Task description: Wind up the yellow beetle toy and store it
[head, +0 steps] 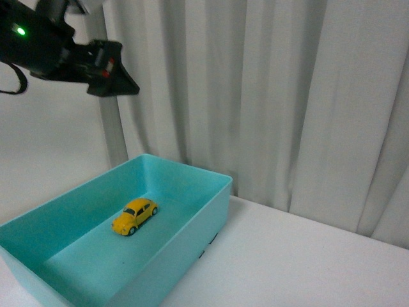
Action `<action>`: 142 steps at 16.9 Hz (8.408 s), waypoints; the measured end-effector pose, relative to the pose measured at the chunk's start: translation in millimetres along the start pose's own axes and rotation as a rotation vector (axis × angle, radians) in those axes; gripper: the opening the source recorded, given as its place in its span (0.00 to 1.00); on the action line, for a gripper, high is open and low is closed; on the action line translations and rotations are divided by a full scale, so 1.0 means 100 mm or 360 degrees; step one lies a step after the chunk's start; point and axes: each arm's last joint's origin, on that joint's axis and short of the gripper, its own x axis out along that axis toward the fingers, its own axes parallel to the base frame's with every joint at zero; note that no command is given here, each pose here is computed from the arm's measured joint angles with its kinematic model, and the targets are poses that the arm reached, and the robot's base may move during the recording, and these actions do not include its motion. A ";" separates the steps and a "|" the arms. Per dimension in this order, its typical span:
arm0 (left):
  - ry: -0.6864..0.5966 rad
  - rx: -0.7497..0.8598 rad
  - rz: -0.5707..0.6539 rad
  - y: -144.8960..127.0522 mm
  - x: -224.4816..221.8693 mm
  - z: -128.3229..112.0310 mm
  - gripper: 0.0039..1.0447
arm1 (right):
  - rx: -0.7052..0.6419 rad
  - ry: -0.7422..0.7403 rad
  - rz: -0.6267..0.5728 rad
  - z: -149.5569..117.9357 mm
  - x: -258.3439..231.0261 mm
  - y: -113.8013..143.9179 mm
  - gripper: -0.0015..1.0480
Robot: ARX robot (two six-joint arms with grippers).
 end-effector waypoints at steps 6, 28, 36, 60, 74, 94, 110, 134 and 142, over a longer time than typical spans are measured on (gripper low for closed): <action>-0.0811 -0.0155 0.0042 -0.79 -0.64 -0.78 0.30 | 0.0000 0.0000 0.0001 0.00 0.00 0.00 0.94; -0.0802 -0.0197 0.0039 -1.31 -0.75 -1.63 0.01 | 0.0000 0.0000 0.0001 0.00 0.00 0.00 0.94; -0.0788 -0.0197 0.0038 -1.32 -0.84 -1.71 0.01 | 0.0000 -0.0001 0.0000 0.00 0.00 0.00 0.94; -0.0789 -0.0198 0.0039 -1.32 -0.84 -1.71 0.94 | 0.0000 -0.0001 0.0001 0.00 0.00 0.00 0.94; -0.0788 -0.0198 0.0038 -1.32 -0.84 -1.71 0.94 | 0.0000 -0.0001 0.0000 0.00 0.00 0.00 0.94; -0.0788 -0.0198 0.0038 -1.32 -0.84 -1.71 0.94 | 0.0000 -0.0001 0.0000 0.00 0.00 0.00 0.94; -0.0791 -0.0197 0.0036 -1.32 -0.84 -1.71 0.94 | 0.0001 -0.0001 0.0000 0.00 0.00 0.00 0.94; -0.0785 -0.0198 0.0038 -1.32 -0.83 -1.72 0.94 | 0.0002 0.0002 0.0000 0.00 0.00 0.00 0.94; -0.0786 -0.0198 0.0038 -1.32 -0.84 -1.71 0.94 | 0.0001 0.0002 0.0000 0.00 0.00 0.00 0.94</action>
